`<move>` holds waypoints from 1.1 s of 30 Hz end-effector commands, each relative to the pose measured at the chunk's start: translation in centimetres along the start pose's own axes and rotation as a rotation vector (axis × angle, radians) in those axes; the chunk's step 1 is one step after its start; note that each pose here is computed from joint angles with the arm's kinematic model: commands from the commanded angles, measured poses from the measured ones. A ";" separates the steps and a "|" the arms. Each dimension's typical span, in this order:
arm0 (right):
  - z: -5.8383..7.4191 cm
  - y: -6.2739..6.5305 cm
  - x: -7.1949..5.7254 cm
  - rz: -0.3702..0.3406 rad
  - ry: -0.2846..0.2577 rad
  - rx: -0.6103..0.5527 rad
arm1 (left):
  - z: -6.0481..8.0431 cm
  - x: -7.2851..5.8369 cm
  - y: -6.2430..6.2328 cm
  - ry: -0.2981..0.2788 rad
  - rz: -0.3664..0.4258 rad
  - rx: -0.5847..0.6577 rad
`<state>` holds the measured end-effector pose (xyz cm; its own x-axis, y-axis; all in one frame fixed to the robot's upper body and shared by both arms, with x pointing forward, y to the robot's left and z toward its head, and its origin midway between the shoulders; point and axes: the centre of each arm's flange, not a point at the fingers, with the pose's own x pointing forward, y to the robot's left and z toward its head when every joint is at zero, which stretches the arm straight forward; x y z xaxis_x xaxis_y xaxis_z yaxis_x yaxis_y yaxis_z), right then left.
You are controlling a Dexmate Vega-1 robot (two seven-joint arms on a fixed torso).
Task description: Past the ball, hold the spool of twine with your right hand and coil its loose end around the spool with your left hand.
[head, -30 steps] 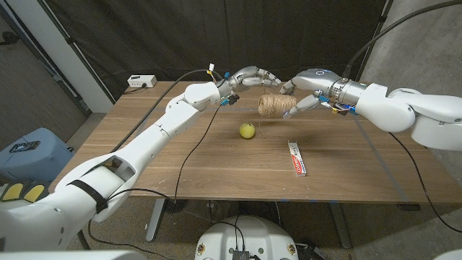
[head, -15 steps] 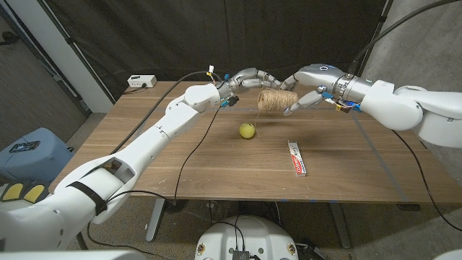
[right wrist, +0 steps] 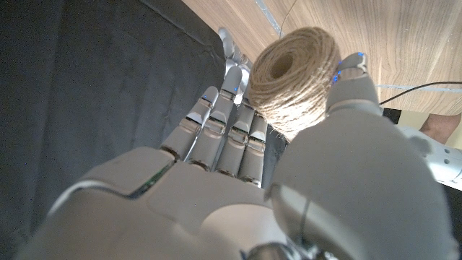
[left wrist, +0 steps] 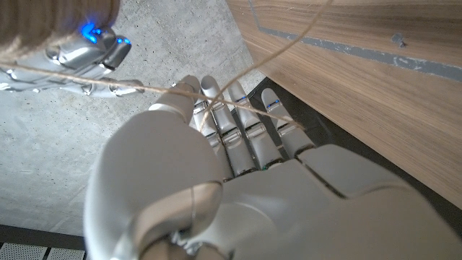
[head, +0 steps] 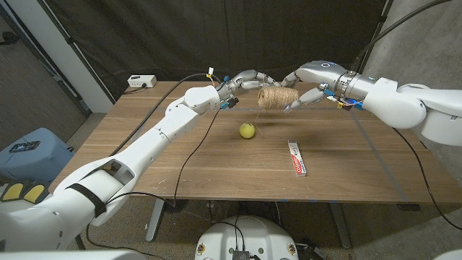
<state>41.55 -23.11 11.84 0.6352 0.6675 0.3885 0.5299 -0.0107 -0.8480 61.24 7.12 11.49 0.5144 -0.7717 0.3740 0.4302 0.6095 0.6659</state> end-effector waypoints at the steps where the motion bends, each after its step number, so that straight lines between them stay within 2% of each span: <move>1: 0.0 -0.7 0.4 -0.032 0.001 -0.014 | -0.3 -0.2 -0.2 0.003 0.005 -0.016; 19: -0.5 -1.8 0.9 -0.066 0.012 -0.043 | -1.0 -0.2 -0.4 0.014 0.007 -0.030; 33: -1.2 -2.3 1.3 -0.077 0.022 -0.048 | -1.5 -0.2 -0.7 0.024 0.010 -0.044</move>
<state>41.56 -22.90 14.04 0.6046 0.6581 0.4488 0.5943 0.0024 -0.8042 61.78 7.16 10.36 0.5297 -0.7645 0.3673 0.4514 0.6208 0.6410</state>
